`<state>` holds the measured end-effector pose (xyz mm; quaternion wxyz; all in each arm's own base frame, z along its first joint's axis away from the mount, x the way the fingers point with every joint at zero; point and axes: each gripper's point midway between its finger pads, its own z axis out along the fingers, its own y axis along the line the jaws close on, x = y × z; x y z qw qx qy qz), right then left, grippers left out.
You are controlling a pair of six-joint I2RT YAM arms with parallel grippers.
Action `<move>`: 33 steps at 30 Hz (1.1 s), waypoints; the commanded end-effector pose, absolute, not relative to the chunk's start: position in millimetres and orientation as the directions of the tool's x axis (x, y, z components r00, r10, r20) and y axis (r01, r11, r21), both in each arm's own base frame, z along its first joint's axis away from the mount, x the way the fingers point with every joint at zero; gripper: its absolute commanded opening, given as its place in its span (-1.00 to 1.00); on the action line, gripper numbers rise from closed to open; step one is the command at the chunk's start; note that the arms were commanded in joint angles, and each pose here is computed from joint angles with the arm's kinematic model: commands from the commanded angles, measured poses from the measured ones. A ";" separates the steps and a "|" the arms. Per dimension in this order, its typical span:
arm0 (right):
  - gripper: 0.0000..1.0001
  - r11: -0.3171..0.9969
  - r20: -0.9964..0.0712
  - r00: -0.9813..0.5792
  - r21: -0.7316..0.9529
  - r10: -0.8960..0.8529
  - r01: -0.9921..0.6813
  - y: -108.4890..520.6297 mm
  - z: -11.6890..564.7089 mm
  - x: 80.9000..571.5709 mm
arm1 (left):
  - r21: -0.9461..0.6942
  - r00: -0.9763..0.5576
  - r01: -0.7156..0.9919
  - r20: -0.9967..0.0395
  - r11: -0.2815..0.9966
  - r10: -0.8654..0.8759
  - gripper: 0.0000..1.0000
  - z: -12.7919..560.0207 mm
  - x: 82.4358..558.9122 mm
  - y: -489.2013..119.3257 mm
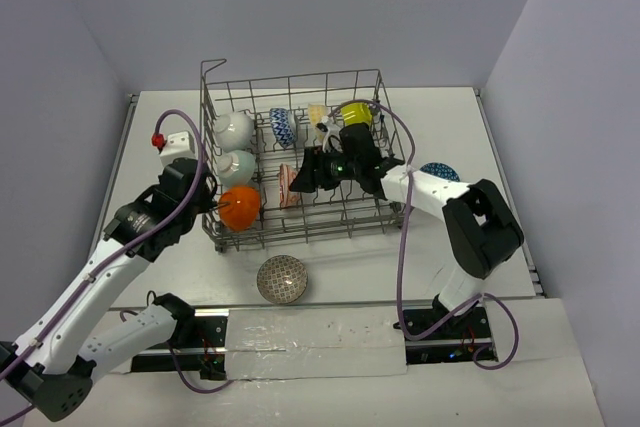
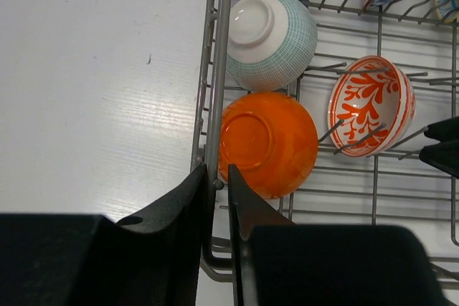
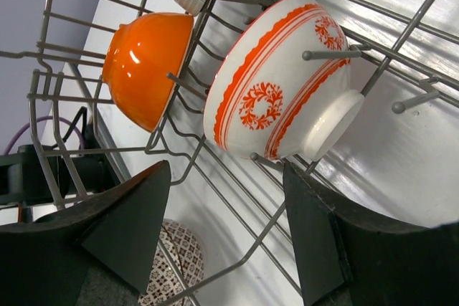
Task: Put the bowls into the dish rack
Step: Move the bowl to the dish rack.
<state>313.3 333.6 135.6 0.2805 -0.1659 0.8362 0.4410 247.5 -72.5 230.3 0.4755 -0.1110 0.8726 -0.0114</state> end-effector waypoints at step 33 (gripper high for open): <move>0.94 0.720 -0.621 -0.782 0.566 0.052 -0.401 320.0 120.5 353.2 | -0.155 -0.548 -0.127 -0.812 0.980 -0.199 -0.51 233.1 235.3 -78.7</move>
